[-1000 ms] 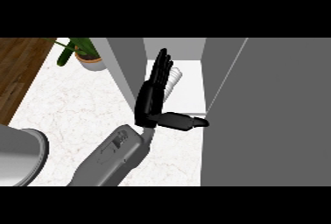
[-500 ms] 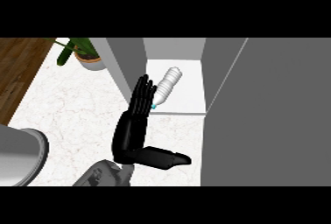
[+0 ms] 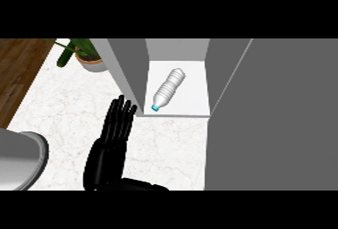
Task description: Pick up the bottled water, place it into the cabinet and close the cabinet
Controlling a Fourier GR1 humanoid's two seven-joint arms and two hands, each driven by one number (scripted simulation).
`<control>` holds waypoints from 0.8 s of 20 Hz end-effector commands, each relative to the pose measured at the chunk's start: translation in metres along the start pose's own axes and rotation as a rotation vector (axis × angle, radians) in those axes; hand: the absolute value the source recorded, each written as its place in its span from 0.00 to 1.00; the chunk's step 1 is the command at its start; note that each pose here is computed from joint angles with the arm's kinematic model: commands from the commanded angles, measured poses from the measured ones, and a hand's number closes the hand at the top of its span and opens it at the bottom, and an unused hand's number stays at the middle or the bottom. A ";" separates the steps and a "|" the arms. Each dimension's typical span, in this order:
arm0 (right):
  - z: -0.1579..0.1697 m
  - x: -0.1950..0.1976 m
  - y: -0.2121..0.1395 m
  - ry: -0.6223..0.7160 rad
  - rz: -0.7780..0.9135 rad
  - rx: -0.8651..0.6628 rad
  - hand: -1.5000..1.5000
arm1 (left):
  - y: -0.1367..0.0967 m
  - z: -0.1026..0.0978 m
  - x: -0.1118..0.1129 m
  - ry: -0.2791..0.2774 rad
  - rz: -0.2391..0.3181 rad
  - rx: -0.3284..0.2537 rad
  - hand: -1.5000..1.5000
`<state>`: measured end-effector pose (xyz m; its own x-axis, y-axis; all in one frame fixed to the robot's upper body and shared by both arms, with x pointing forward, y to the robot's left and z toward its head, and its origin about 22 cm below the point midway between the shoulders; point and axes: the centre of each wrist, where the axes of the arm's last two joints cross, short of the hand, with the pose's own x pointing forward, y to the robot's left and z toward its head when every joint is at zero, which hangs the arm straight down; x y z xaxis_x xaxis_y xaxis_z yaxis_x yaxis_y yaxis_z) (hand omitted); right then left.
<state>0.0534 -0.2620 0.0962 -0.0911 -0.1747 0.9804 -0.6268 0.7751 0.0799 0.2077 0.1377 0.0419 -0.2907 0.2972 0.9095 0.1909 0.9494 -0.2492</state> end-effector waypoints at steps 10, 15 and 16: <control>-0.045 0.045 0.050 -0.024 0.145 0.143 1.00 | 0.041 0.036 0.028 -0.034 -0.021 0.056 0.00; -0.068 0.042 0.067 -0.078 0.181 0.193 1.00 | 0.059 0.043 0.039 -0.027 -0.016 0.093 0.00; -0.067 0.048 0.072 -0.076 0.181 0.206 1.00 | 0.055 0.055 0.038 -0.014 -0.018 0.079 0.00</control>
<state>0.0694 -0.1923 0.1187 -0.1306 -0.0971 0.9867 -0.7132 0.7005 -0.0255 0.1691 0.1995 0.0459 -0.3141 0.2841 0.9059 0.1171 0.9585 -0.2600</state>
